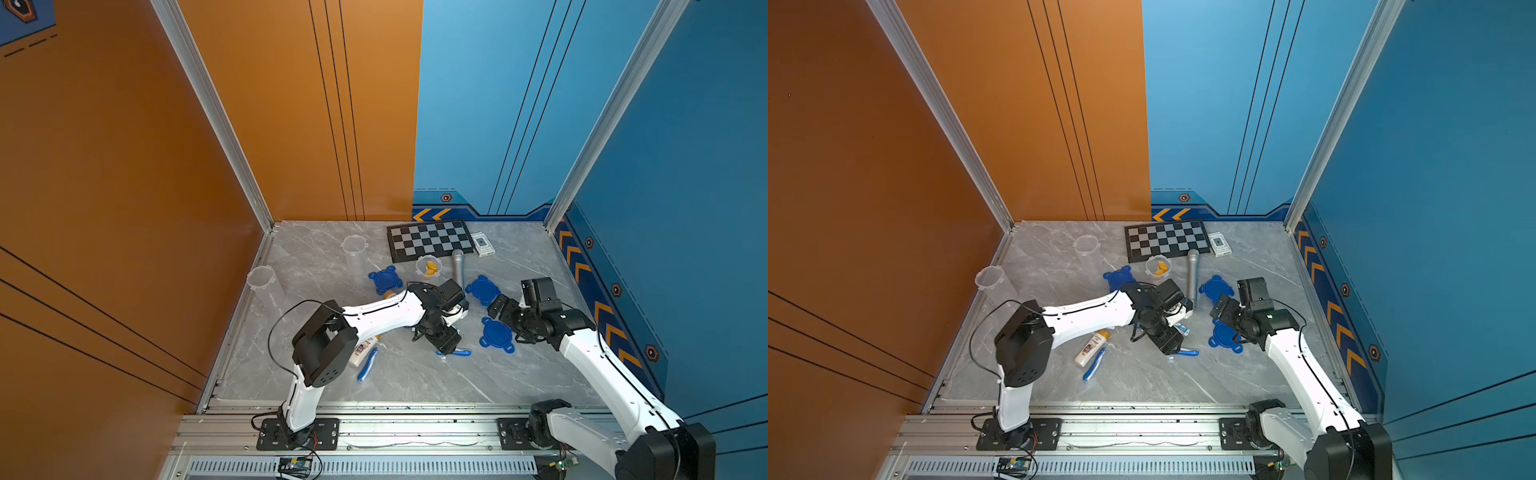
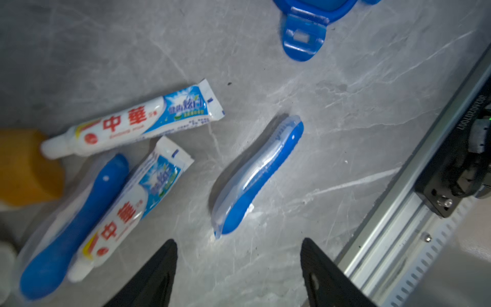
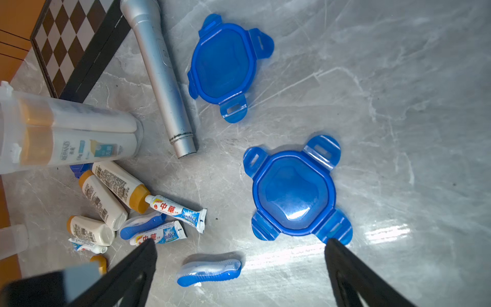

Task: Pack away toiletry kits
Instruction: Pick up the toiletry item from the center of the board.

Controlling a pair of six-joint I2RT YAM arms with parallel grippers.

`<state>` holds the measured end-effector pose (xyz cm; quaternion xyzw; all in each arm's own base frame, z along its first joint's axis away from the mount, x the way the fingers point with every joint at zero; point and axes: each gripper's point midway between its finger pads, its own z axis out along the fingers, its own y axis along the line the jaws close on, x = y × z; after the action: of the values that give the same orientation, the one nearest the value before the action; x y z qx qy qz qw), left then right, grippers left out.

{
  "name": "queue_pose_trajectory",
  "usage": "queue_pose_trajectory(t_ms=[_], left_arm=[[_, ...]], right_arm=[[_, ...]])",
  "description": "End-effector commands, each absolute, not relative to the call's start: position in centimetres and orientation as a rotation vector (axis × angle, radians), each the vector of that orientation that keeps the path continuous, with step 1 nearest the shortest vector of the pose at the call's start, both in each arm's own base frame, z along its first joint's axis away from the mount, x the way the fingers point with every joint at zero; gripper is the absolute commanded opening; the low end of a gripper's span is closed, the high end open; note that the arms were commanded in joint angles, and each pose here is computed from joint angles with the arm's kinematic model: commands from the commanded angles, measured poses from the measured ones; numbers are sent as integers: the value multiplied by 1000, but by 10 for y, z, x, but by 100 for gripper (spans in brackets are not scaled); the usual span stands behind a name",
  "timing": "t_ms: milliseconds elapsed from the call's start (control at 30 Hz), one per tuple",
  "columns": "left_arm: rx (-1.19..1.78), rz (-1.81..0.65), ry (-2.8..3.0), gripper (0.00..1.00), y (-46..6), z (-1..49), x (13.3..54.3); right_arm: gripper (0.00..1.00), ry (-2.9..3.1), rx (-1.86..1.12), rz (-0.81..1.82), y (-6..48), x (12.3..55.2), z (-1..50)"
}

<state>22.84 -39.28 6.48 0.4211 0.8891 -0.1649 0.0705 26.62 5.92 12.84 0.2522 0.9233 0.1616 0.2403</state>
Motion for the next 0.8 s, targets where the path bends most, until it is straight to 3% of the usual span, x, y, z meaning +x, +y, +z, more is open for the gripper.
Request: queue_pose_trajectory(t_ms=[0,267,433,767], left_arm=[[1410,-428,2608,76,-401,53,233],[1580,-283,2578,69,-397,25,222],[1647,-231,2587,54,-391,9,202],[1665,-149,2598,34,-375,2,195]], right_arm=[[100,2540,753,520,64,252,128],[100,2568,785,516,55,229,127],[100,2574,813,537,52,226,124],[100,2571,865,584,51,218,121]])
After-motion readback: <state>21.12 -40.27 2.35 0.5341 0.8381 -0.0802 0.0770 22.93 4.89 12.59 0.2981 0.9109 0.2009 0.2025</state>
